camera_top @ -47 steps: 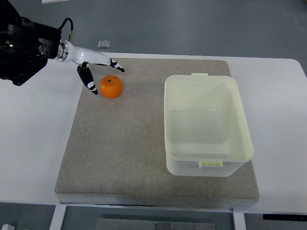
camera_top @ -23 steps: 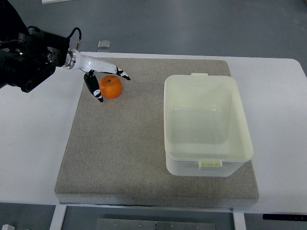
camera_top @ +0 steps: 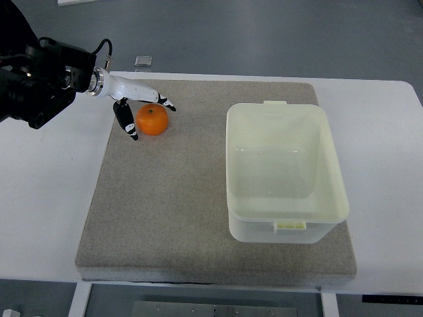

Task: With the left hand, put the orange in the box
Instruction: 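Lower the left hand around the orange and close the fingers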

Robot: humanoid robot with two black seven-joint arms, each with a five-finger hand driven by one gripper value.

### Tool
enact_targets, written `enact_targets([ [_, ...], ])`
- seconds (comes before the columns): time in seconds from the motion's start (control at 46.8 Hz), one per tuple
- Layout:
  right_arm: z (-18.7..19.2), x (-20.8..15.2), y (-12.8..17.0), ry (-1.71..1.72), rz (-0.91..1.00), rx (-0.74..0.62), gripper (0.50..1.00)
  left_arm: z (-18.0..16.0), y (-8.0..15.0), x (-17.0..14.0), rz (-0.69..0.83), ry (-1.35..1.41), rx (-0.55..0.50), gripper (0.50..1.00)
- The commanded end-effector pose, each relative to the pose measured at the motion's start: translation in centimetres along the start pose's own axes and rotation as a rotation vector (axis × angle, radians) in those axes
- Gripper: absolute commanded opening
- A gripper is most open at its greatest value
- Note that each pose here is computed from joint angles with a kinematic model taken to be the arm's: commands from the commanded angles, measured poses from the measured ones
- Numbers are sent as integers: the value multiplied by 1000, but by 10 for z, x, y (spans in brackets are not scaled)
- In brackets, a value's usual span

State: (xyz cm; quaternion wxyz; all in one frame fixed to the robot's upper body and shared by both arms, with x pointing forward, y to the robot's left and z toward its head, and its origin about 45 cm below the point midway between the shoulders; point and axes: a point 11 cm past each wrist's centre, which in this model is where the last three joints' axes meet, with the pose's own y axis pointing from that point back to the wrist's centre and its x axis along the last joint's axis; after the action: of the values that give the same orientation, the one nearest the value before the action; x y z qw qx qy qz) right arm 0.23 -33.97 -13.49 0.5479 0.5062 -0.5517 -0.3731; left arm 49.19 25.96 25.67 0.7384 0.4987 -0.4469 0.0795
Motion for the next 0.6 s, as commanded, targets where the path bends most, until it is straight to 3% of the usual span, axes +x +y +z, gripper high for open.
enact_targets([
  [0.0, 0, 0, 0, 1, 0, 0, 932, -1, 0, -1, 3, -17, 5, 988],
  [0.257, 0, 0, 0, 0, 0, 0, 932, 4, -4, 1, 12, -10, -10, 971],
  [0.342, 0, 0, 0, 1, 0, 0, 932, 4, -4, 0, 11, -11, -9, 928],
  [0.406, 0, 0, 0, 1, 0, 0, 932, 4, -4, 0, 10, -12, -9, 821],
  [0.492, 0, 0, 0, 1, 0, 0, 932, 4, -4, 0, 11, -14, -8, 791],
  [0.577, 0, 0, 0, 1, 0, 0, 932, 4, -4, 0, 11, -13, -9, 791],
])
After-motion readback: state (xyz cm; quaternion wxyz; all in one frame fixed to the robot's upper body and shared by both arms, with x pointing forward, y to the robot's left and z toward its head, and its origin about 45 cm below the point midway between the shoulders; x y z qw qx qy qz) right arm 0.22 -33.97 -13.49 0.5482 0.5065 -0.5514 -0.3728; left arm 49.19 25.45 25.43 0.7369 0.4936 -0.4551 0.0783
